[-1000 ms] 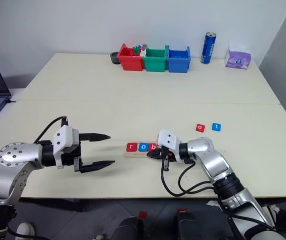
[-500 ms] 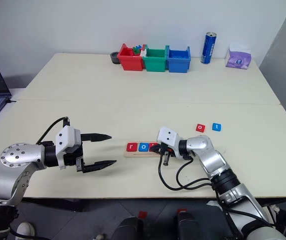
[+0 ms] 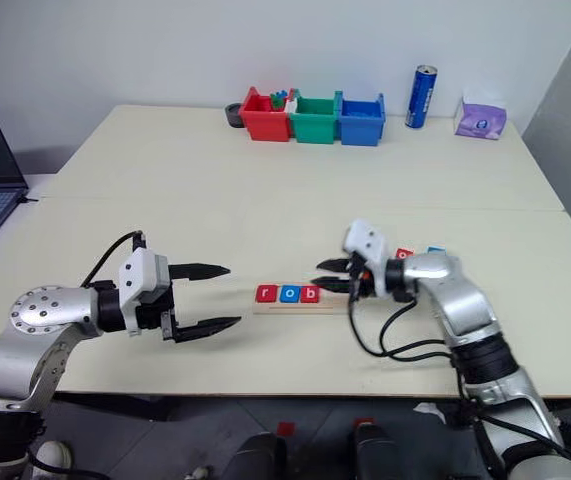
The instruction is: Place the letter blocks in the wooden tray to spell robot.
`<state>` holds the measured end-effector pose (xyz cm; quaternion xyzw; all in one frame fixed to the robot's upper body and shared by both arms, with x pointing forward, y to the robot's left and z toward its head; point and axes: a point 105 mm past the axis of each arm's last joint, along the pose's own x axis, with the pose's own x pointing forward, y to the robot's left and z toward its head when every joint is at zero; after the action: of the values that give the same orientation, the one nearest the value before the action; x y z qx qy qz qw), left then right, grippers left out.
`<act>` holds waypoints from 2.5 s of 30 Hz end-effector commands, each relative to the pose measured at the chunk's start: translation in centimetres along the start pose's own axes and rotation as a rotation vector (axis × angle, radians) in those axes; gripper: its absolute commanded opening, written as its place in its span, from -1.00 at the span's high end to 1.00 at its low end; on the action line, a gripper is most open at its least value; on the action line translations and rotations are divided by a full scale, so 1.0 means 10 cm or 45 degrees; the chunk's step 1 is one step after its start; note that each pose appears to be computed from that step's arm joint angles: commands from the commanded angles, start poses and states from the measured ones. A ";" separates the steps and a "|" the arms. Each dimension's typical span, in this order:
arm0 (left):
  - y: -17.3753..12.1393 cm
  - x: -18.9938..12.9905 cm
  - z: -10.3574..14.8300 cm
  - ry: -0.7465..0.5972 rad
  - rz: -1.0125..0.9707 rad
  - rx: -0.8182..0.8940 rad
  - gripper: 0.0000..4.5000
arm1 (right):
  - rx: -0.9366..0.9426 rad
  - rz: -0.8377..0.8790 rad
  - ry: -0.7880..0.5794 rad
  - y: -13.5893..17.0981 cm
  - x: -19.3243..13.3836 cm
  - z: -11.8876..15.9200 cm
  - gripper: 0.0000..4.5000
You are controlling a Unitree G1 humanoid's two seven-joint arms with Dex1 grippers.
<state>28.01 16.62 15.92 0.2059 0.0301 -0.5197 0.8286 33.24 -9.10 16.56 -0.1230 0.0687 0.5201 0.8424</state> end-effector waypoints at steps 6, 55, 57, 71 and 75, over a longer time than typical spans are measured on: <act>-0.04 0.44 0.21 -0.122 0.065 0.008 -1.00 | 0.080 -0.746 0.083 -0.46 -0.40 -0.18 -0.99; -0.29 0.70 0.28 -0.181 0.017 -0.030 -1.00 | 0.652 -0.878 0.476 0.30 -0.30 -0.84 0.35; -0.32 0.68 0.26 -0.171 -0.004 -0.037 -1.00 | 0.686 -0.831 0.512 0.43 -0.35 -0.84 0.35; -0.34 0.70 0.25 -0.169 -0.008 -0.054 -1.00 | 0.761 -0.633 0.407 0.64 -0.20 -0.71 -0.39; -0.34 0.69 0.27 -0.182 -0.008 -0.061 -1.00 | 0.688 -0.603 0.297 0.50 -0.27 -0.46 -0.98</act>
<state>28.20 8.83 14.30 0.1502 0.0083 -0.5299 0.8346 27.17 -10.44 9.95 0.0365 0.3046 0.2362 0.9220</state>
